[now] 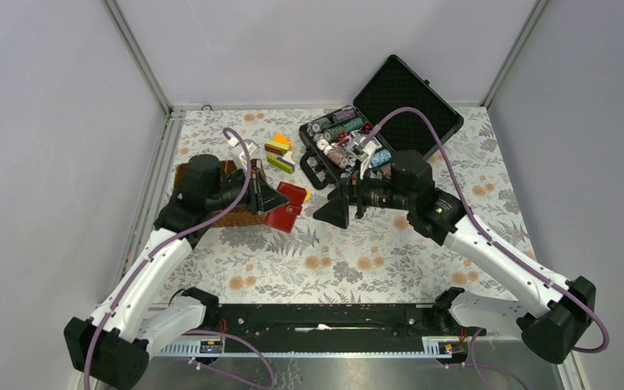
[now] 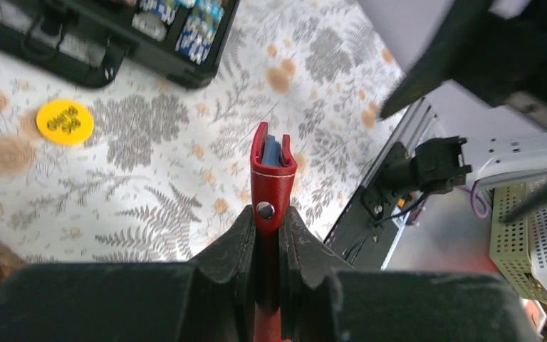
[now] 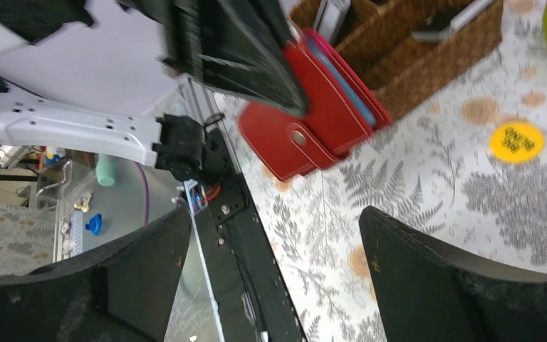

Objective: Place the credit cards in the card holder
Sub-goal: Open the card holder at the center of the board.

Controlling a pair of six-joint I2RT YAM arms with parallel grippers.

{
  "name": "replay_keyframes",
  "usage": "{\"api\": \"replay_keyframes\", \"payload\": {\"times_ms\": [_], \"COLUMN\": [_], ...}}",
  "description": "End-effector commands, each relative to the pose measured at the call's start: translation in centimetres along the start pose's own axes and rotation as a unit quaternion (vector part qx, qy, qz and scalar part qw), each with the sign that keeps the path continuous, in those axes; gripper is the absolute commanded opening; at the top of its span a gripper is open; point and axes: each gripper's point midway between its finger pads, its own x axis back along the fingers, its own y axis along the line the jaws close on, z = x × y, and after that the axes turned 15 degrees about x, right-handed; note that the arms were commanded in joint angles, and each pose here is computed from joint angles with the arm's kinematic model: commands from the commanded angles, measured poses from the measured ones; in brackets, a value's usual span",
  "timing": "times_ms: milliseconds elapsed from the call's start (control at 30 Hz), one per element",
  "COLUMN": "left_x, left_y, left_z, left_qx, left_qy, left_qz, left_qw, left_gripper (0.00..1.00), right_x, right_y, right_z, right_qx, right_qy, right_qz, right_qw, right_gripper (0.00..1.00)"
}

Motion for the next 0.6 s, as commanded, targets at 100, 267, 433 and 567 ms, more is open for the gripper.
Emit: {"api": "replay_keyframes", "payload": {"times_ms": [100,267,433,567], "left_x": [0.2,0.0,0.0,0.4], "left_y": [-0.1,-1.1,-2.5,-3.6], "left_z": [2.3,4.0,4.4,5.1], "left_qx": [-0.008,0.017,0.035,0.033], "left_qy": [0.073,0.114,0.133,0.151], "left_qz": [0.027,0.065,0.111,0.138], "left_qw": [0.997,0.991,0.984,0.978], "left_gripper": [0.00,0.00,0.00,0.00], "right_x": [-0.2,-1.8,-2.4,-2.8], "right_y": [4.7,6.4,6.1,5.2], "right_z": [-1.2,1.3,2.8,3.8], "right_qx": [0.034,0.040,0.035,0.039], "right_qy": [-0.045,0.002,0.018,0.032], "right_qz": [-0.136,-0.178,-0.180,-0.165], "right_qw": [0.989,0.983,0.983,0.985], "right_gripper": [0.84,0.74,0.69,0.66]}}
